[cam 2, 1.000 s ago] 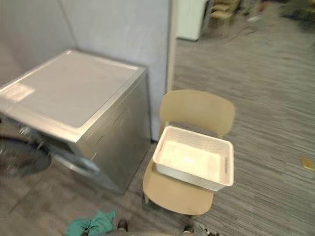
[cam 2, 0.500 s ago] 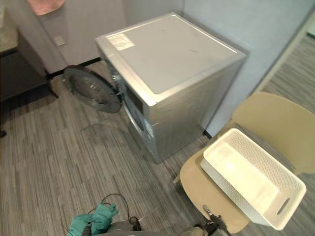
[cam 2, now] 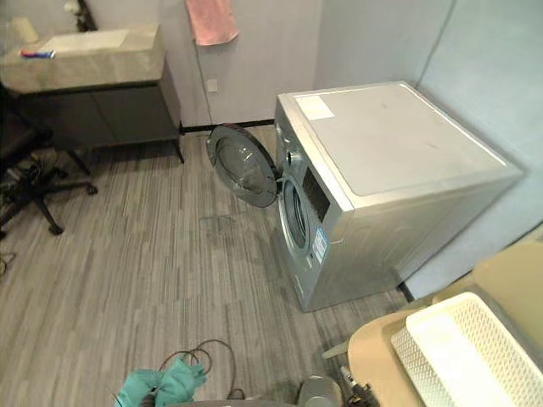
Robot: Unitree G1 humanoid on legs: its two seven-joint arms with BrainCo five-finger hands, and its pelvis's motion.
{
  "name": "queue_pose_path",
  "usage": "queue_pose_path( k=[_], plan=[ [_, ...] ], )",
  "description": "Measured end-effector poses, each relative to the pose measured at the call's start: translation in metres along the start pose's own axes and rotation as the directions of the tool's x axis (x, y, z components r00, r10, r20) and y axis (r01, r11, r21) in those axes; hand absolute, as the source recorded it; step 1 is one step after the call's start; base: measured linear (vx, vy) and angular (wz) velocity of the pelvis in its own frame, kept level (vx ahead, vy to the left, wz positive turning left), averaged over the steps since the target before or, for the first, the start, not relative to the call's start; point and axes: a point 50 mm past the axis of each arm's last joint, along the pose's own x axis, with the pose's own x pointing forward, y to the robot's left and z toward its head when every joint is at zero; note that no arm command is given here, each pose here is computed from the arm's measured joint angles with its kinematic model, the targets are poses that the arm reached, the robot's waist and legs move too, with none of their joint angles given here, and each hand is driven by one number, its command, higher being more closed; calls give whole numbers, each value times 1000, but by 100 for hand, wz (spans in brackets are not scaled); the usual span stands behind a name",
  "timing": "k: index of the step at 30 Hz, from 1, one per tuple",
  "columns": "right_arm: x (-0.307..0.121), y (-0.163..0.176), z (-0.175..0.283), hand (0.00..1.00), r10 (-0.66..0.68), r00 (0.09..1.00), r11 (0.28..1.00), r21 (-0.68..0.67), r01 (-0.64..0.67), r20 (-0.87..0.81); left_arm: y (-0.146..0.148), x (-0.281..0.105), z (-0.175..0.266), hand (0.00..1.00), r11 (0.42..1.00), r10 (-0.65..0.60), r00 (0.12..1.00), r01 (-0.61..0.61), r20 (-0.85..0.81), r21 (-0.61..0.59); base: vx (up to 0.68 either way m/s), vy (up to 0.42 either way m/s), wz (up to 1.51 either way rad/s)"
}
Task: Pick up the laundry basket with both hands and put the clothes into the washing machine.
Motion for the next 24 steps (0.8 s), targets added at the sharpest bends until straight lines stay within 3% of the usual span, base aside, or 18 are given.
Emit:
queue_pose_path(
  k=[2, 12, 17, 22, 24],
  plan=[
    [-4, -10, -16, 0, -32, 999, 998, 45, 34, -37, 2, 2, 11, 100, 1000, 16, 1000, -15, 27, -20, 207, -130, 88],
    [-5, -24, 1, 0, -55, 998, 996, 67, 54, 27, -37, -3, 12, 100, 992, -68, 995, 74, 68, -98, 333, -70, -2],
    [2, 32, 18, 0, 68, 995, 994, 80, -74, 73, -23, -1, 18, 100, 994, -35, 995, 45, 90, -101, 290, 143, -58],
    [3, 50, 22, 0, 113, 991, 991, 62, -117, 74, -6, -1, 2, 100, 993, 11, 999, -7, 35, -115, 290, 418, -79],
    [4, 35, 13, 0, 59, 998, 997, 46, -60, 27, 1, -1, -4, 100, 995, 33, 999, -34, -9, -98, 343, 502, -7]
  ],
)
